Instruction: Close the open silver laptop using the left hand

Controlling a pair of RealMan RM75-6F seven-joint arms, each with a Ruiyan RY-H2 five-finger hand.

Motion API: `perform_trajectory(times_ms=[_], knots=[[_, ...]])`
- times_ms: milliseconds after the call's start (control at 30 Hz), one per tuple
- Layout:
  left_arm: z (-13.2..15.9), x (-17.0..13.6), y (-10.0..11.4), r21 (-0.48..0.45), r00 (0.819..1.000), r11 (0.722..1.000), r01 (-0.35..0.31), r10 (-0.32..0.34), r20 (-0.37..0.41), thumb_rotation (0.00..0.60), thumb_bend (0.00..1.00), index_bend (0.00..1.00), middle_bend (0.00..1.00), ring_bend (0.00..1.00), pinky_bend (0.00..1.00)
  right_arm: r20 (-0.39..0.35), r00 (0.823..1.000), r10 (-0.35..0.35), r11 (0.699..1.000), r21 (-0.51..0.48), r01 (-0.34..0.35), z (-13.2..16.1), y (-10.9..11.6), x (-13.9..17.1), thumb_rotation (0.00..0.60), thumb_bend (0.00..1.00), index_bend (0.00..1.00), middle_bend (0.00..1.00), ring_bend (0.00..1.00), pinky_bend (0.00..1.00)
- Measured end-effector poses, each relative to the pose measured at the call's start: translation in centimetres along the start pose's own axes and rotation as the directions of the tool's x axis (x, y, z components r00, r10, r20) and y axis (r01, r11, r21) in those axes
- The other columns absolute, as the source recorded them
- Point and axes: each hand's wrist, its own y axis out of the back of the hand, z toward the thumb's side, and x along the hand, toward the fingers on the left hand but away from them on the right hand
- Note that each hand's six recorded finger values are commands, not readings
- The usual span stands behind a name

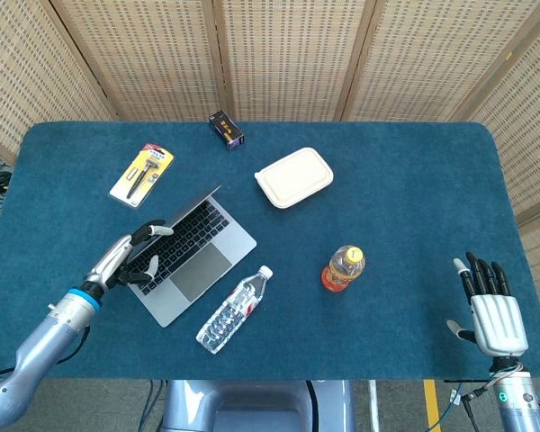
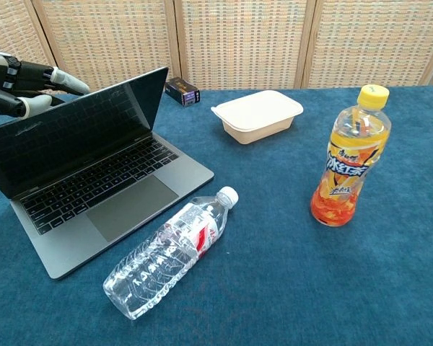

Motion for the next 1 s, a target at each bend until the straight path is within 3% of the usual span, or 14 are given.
perform_trajectory(times_ms=[1000], knots=[[-0.2, 0.3, -2.2, -0.038, 0.994, 0.994, 0.101, -0.099, 0.044, 0.600, 0.64, 0.21, 0.09, 0.13, 0.09, 0.017, 1.000, -0.009, 1.000, 0.001, 0.009, -0.4, 0.2, -0.1, 0.600, 0.05, 0.00, 0.00, 0.00, 0.00]])
